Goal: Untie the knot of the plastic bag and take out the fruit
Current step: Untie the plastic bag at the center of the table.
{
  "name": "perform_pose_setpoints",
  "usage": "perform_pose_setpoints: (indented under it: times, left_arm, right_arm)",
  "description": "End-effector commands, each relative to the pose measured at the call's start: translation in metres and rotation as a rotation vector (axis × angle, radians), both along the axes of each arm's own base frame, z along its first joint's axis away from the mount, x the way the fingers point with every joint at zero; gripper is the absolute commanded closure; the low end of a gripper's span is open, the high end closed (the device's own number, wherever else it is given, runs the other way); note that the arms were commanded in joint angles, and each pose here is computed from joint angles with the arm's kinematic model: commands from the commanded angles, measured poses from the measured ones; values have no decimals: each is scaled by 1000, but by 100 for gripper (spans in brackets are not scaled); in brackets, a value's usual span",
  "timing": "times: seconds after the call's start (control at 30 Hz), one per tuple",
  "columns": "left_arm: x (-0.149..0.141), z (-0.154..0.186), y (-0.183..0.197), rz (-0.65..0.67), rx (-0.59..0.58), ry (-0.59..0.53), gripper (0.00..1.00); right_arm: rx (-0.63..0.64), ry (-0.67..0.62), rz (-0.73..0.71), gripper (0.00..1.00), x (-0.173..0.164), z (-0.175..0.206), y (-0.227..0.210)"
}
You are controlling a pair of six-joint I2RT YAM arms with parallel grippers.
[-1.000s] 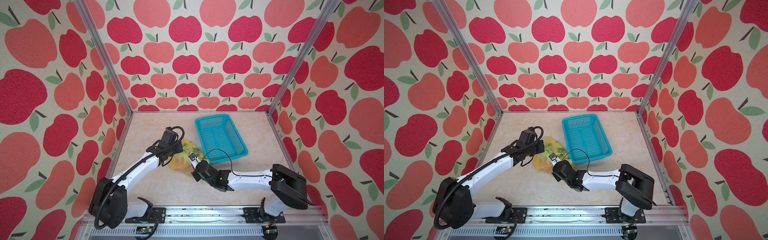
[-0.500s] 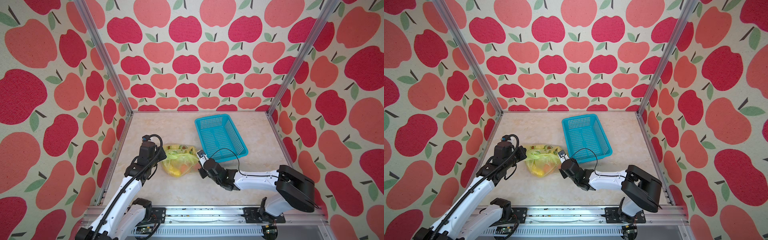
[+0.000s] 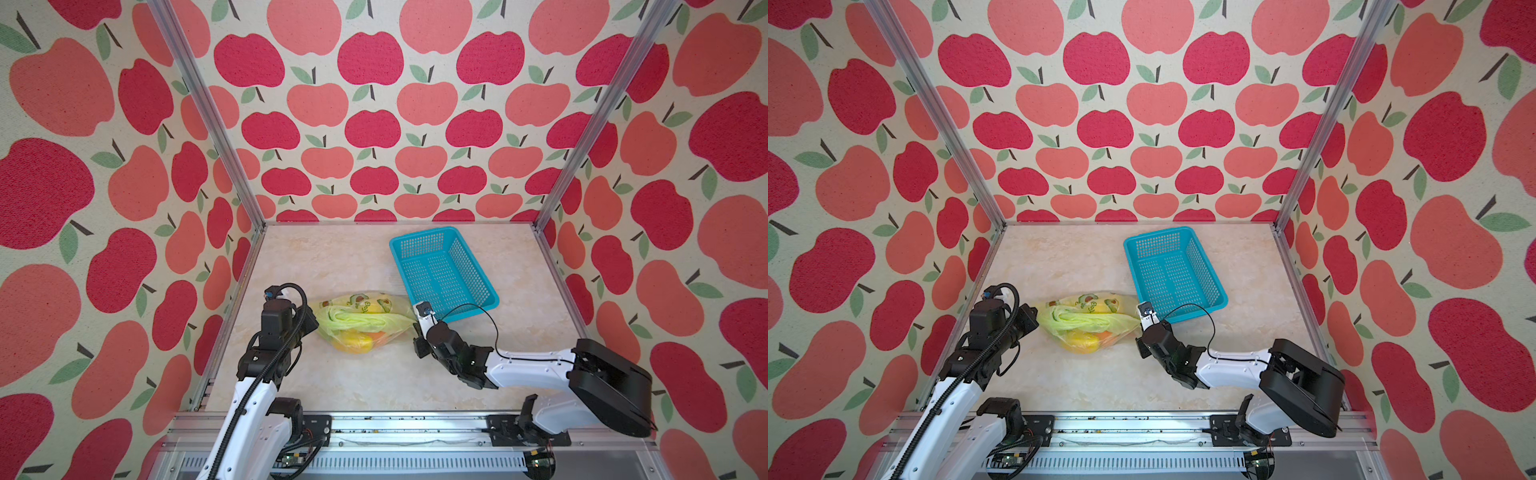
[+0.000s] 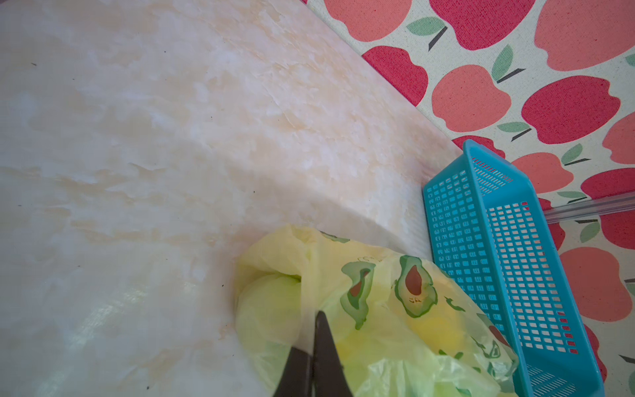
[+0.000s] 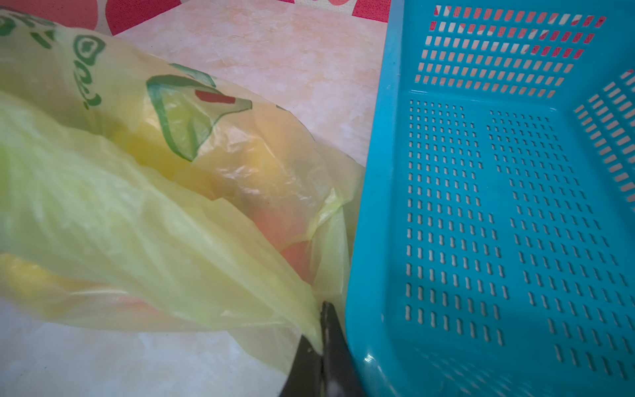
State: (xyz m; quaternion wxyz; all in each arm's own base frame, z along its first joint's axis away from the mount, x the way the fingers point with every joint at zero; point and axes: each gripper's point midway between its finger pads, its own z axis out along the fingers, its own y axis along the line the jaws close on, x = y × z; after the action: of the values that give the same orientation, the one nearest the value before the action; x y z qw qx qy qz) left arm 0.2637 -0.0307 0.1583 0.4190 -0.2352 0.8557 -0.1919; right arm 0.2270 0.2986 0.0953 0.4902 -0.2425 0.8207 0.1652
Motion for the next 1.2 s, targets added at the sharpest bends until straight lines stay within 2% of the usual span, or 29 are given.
perform_pose_setpoints:
  times: [0.0, 0.3, 0.4, 0.5, 0.7, 0.8, 0.9, 1.03, 1.13, 1.17]
  left_arm:
    - [-4, -7, 7, 30, -31, 12, 100]
    - [1, -20, 10, 19, -147, 10, 100]
    - [1, -21, 10, 12, -150, 14, 100]
    - [-1, -15, 8, -4, -148, 7, 100]
    - [-3, -3, 2, -42, -148, -17, 100]
    - [-5, 0, 0, -56, -149, -19, 100]
    - [-5, 4, -2, -64, -147, -24, 100]
    - [-6, 7, -1, -65, -139, -22, 100]
    - [-7, 9, -1, -65, -135, -21, 100]
    - [-7, 8, 0, -62, -135, -20, 100]
  right_arm:
    - [48, -19, -106, 100, 10, 2, -22]
    - [60, -39, -123, 100, 10, 2, -34]
    - [66, -52, -85, 96, 7, 8, -29]
    - [60, -82, -23, 82, 0, 22, -17]
    - [-21, -226, 134, 31, -34, 77, 27]
    - [-35, -233, 193, 21, -40, 88, 47]
    - [-64, -240, 193, 8, -33, 91, 61]
    - [-123, -199, 185, 12, -18, 75, 76]
    - [-125, -148, 173, 21, -7, 59, 76]
    - [-123, -136, 170, 27, -5, 56, 75]
